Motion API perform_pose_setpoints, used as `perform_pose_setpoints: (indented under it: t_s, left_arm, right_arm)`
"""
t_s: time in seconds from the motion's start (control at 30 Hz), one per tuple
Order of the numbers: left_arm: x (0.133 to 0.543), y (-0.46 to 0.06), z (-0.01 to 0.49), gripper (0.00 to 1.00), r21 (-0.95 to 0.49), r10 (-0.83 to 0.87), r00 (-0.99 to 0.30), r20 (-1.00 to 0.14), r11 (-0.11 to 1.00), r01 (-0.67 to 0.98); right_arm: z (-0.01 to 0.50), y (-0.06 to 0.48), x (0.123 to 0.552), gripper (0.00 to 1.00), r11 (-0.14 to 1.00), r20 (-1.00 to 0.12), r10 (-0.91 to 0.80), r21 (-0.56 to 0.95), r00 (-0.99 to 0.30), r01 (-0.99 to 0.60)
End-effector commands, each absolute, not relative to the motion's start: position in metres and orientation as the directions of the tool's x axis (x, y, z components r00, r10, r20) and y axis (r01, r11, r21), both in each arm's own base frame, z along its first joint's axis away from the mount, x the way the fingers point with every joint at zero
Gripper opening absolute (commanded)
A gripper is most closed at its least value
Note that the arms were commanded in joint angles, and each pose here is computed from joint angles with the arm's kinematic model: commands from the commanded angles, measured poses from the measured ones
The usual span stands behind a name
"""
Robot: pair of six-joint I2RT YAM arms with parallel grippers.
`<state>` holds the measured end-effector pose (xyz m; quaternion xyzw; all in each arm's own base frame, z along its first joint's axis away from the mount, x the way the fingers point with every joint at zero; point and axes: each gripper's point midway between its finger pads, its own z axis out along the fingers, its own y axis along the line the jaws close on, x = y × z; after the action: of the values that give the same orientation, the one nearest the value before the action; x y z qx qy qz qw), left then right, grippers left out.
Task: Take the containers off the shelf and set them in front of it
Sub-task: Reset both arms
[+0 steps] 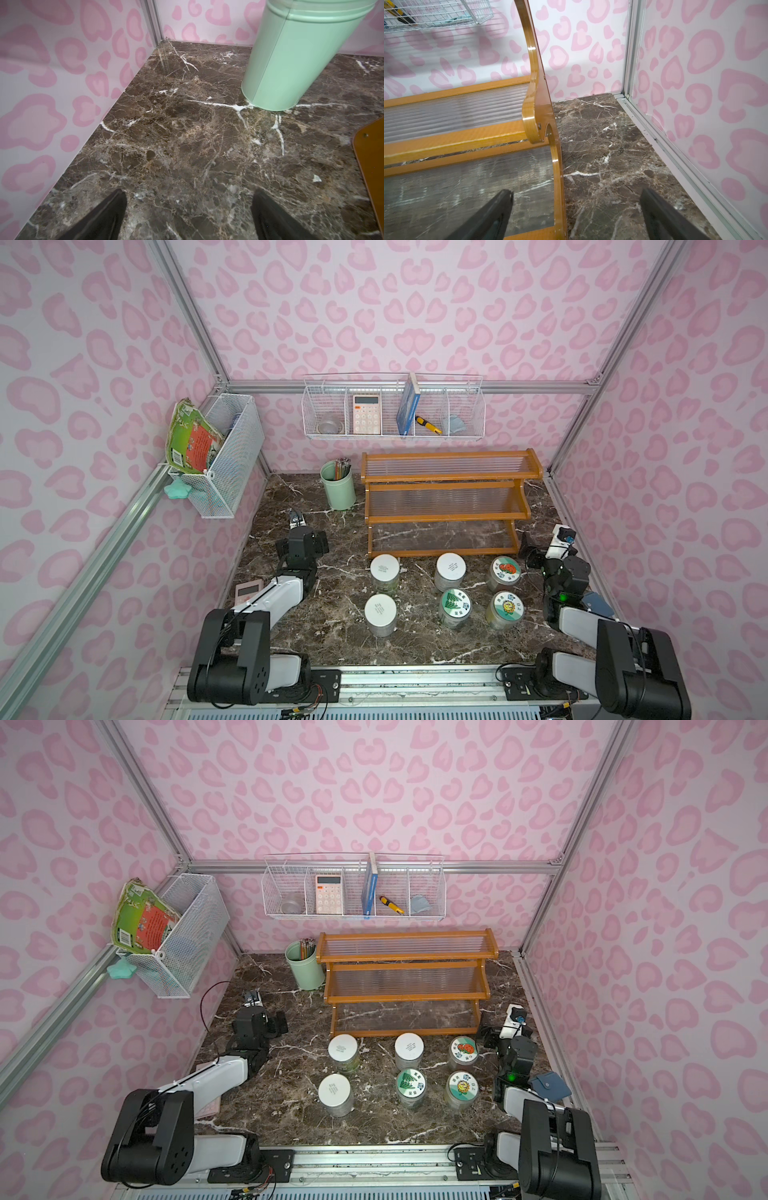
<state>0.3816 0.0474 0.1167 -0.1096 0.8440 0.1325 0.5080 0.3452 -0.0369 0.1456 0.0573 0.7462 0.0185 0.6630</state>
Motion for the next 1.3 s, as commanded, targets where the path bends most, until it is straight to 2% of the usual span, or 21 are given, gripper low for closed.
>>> perform_pose_setpoints:
  t_s: [0.0,0.2,0.43,0.53,0.67,1.27]
  left_arm:
    - [0.392,0.05,0.132,0.97,0.101,-0.028,-0.364,-0.931,0.938,-0.332]
    - [0.395,0.052,0.116,0.97,0.105,-0.033,-0.381,-0.924,0.936,-0.337]
    - [0.396,0.057,0.105,0.97,0.112,-0.035,-0.375,-0.926,0.925,-0.363]
    - [0.396,0.057,0.105,0.98,0.113,-0.035,-0.376,-0.926,0.925,-0.364]
    - [0.396,0.057,0.105,0.98,0.114,-0.035,-0.378,-0.925,0.924,-0.364]
    - [0.403,0.063,0.1,0.99,0.112,-0.063,-0.42,-0.905,0.919,-0.378]
  right_arm:
    - [0.161,-0.042,0.346,0.99,0.994,-0.997,0.076,0.073,-0.029,0.085]
    - [0.153,-0.034,0.347,0.99,0.996,-0.998,0.068,0.068,0.007,0.06]
    - [0.15,-0.018,0.345,0.99,0.999,-1.0,-0.006,-0.005,0.021,0.046]
    - [0.151,-0.015,0.341,0.99,0.997,-0.999,-0.031,-0.028,0.032,0.072]
    - [0.151,-0.027,0.339,0.99,0.972,-0.998,-0.051,-0.043,0.029,0.232]
    - [0.152,-0.023,0.342,0.99,0.963,-0.996,-0.082,-0.073,0.025,0.258]
